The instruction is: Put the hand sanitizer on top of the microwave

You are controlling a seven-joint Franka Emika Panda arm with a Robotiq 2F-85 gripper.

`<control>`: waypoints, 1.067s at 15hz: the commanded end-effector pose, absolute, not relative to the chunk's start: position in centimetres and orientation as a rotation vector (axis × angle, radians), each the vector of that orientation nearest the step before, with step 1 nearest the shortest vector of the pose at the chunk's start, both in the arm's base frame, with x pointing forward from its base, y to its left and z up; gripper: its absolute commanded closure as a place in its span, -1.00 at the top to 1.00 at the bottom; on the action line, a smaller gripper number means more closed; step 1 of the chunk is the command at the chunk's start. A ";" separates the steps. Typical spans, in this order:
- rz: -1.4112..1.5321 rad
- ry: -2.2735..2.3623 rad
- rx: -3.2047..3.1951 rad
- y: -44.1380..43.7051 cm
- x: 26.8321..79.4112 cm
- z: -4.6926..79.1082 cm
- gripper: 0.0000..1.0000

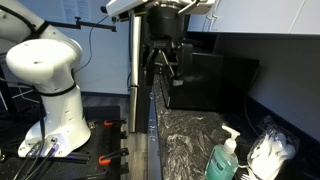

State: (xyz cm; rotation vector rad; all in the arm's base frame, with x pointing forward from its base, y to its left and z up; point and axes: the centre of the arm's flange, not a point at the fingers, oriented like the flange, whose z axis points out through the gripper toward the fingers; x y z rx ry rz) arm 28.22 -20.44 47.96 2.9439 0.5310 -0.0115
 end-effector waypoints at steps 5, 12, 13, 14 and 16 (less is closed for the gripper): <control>0.246 0.954 2.929 -28.5 29.2 46.4 1.00; 0.199 1.384 2.803 -34.9 30.7 45.5 1.00; 0.193 1.417 2.795 -36.0 31.2 45.4 1.00; 0.184 1.438 2.789 -36.9 31.5 45.3 1.00; 0.184 1.468 2.778 -38.1 32.4 45.0 1.00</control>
